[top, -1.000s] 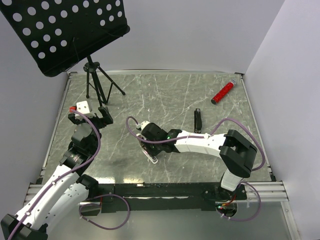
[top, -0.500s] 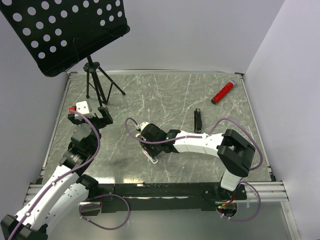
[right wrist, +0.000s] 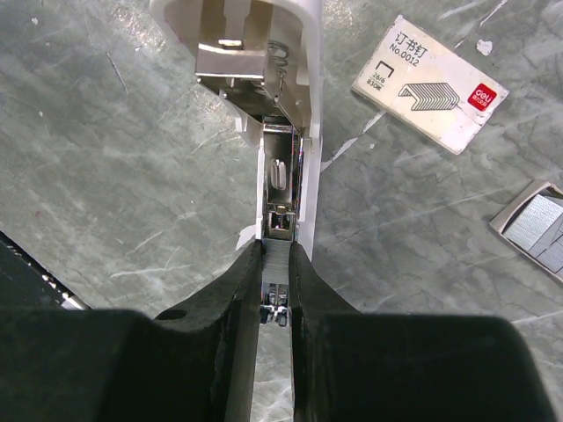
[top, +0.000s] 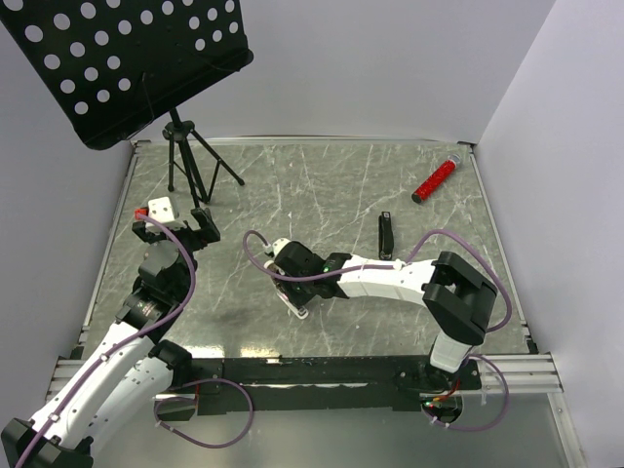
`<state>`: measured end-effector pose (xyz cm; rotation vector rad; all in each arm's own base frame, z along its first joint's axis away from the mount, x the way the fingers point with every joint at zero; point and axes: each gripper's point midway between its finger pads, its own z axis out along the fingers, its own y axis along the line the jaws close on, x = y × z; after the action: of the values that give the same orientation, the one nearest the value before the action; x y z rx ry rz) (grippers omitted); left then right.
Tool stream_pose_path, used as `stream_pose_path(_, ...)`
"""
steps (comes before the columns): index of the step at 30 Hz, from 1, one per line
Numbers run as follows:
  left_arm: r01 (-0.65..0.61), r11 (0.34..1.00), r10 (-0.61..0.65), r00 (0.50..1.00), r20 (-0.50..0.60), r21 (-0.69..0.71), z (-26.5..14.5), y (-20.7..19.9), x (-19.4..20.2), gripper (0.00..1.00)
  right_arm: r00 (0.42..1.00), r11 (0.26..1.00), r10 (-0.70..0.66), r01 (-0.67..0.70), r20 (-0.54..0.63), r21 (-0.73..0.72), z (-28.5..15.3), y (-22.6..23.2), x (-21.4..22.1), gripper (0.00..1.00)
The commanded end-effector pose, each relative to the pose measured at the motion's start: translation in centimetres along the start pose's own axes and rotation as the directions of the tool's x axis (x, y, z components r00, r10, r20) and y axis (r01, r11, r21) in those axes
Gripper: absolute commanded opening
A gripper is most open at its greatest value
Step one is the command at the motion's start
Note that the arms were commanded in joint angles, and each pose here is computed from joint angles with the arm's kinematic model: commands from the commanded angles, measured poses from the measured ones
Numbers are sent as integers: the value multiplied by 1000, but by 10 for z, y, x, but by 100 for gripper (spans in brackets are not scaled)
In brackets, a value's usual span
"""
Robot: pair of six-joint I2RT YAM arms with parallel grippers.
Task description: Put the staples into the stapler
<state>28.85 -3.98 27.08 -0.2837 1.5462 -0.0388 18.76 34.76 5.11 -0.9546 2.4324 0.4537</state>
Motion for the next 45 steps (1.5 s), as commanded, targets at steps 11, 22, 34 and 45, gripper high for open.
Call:
stream_pose_path(11, 23, 1000, -24, 999, 34, 13, 0, -2, -10, 97, 999, 999, -36, 36, -8, 25, 9, -3, 3, 14)
stream_pose_path(22, 24, 1000, -25, 999, 36, 10, 0, -2, -11, 97, 999, 999, -43, 43, -13, 20, 6, -2, 2, 29)
stream_pose_path(34, 24, 1000, -24, 999, 32, 14, 0, -2, -10, 97, 999, 999, -35, 35, 19, 15, 1, 0, -5, 35)
stream_pose_path(45, 28, 999, -29, 999, 36, 15, -1, -2, -11, 97, 994, 1000, -12, 9, 111, 23, -21, -1, -37, 41)
